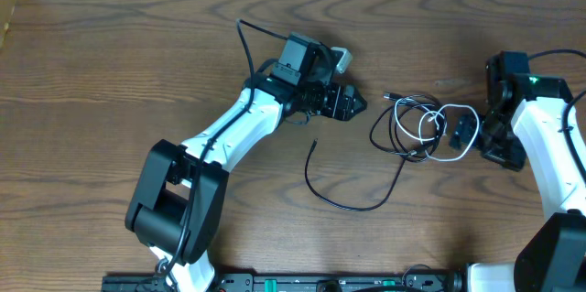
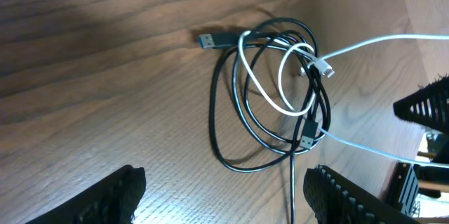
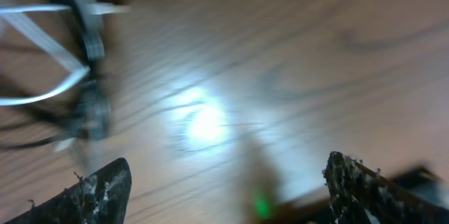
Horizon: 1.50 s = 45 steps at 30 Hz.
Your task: Untangle cables
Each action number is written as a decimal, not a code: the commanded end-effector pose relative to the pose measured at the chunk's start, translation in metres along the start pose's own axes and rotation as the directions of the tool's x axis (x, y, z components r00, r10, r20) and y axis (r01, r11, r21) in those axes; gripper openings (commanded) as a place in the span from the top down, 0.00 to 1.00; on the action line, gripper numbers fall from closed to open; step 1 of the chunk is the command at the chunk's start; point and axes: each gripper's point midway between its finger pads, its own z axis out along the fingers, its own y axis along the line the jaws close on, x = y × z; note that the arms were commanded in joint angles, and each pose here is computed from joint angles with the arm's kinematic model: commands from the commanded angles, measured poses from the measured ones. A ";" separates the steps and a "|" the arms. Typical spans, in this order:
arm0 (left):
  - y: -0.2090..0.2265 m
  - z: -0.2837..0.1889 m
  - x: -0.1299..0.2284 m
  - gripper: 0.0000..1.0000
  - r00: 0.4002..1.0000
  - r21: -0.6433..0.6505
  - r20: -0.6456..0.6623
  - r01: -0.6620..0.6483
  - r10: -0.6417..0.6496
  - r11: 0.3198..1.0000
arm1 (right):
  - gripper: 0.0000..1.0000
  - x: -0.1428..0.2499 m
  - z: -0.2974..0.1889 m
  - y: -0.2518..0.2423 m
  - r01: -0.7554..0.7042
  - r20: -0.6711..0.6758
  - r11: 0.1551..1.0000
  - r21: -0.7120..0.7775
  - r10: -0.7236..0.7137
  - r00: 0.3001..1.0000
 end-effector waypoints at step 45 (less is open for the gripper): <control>-0.094 0.126 0.072 0.18 0.800 0.017 -0.052 -0.597 0.597 0.802 | 0.05 -0.033 0.008 -0.035 -0.259 -0.155 0.823 -0.506 0.209 0.966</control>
